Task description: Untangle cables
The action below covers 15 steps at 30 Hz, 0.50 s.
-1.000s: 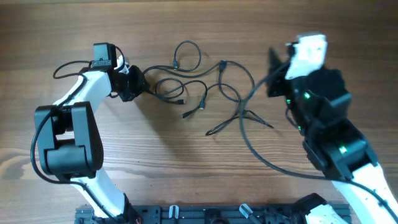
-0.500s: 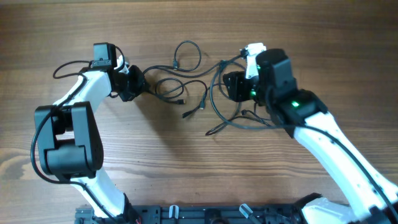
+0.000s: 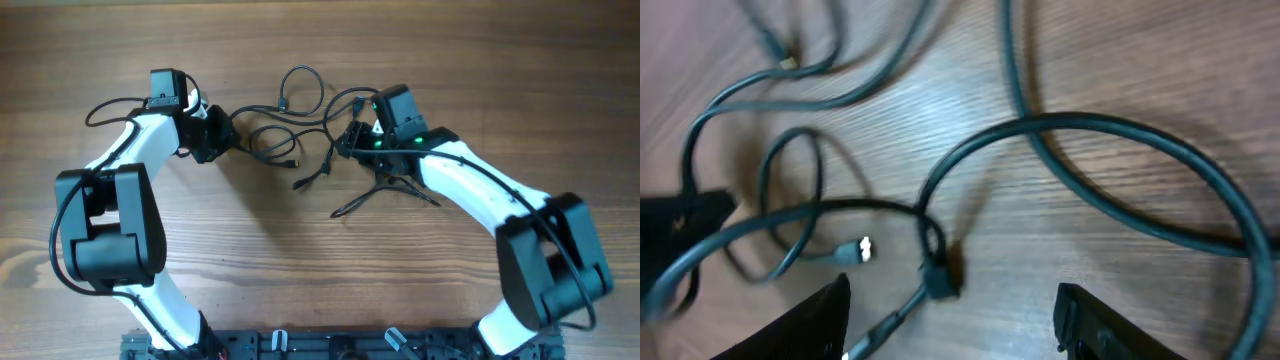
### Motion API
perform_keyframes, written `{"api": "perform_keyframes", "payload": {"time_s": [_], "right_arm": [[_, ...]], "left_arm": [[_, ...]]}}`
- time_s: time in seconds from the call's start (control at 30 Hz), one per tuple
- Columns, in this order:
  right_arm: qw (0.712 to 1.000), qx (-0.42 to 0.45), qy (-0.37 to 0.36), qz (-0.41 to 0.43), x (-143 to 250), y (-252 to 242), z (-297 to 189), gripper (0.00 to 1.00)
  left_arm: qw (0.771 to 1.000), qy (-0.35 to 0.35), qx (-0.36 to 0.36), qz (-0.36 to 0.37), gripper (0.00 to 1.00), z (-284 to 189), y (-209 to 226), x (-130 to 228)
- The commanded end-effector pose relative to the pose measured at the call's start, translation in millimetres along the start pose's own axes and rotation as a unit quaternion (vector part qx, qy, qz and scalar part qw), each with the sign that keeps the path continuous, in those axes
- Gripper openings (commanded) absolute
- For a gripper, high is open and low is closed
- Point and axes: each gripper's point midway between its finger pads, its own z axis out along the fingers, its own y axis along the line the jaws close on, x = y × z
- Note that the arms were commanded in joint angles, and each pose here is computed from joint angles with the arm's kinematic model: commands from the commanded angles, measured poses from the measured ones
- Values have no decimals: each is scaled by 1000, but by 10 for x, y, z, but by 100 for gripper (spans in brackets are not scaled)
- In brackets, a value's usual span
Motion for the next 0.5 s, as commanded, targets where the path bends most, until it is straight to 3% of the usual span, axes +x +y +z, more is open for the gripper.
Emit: {"api": "perform_keyframes", "payload": {"time_s": [0.0,0.47], "right_arm": [[993,-2,10,114,-2,-22,165,68],[973,-33,-39,226,-226,117,214,67]], "left_arm": [[1000,-16,1,4,8,-73,-47,-72],[1000,-16,1,4,8,-73,-47,-73]]}}
